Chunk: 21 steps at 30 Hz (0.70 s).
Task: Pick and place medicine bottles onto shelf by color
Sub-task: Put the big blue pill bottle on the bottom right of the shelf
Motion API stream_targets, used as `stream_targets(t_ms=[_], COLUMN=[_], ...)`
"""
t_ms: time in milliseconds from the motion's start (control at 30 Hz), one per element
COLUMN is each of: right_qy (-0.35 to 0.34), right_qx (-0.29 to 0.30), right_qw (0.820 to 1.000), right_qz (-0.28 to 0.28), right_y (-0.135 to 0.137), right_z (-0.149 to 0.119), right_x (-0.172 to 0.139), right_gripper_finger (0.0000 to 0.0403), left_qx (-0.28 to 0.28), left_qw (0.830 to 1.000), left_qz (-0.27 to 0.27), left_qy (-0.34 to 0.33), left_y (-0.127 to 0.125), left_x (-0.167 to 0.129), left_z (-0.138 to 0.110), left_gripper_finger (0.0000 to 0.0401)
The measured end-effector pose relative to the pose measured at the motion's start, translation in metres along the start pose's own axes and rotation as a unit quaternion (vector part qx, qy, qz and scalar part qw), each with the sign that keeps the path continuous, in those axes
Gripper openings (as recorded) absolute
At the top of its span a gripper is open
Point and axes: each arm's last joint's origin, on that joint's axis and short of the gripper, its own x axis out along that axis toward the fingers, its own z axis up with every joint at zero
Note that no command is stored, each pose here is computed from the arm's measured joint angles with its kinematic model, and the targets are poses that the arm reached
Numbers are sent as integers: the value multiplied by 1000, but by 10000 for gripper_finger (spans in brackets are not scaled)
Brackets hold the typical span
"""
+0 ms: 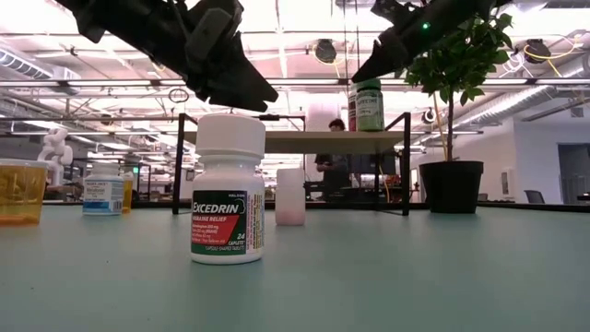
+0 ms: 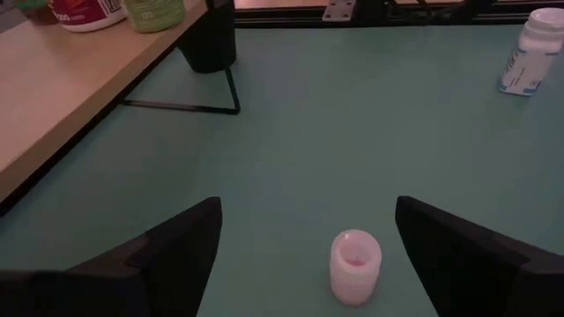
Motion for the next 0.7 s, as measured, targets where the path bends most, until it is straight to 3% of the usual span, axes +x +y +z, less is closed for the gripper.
stream_targets(t_ms=[200,467,700], right_qy=[-22,-74,-120], right_qx=[-91,-95,-61], right_qw=[996,992,972], right_qz=[15,36,193], right_y=[10,27,68], right_z=[6,19,27], right_x=[-4,-12,-28], right_gripper_finger=[276,277,277], left_qx=[14,7,10], left_qw=[1000,1000,999], left_qz=[2,22,26], left_qy=[3,20,21], left_y=[1,6,6], left_x=[0,2,2], left_z=[-1,-4,-4], left_gripper_finger=[340,340,340])
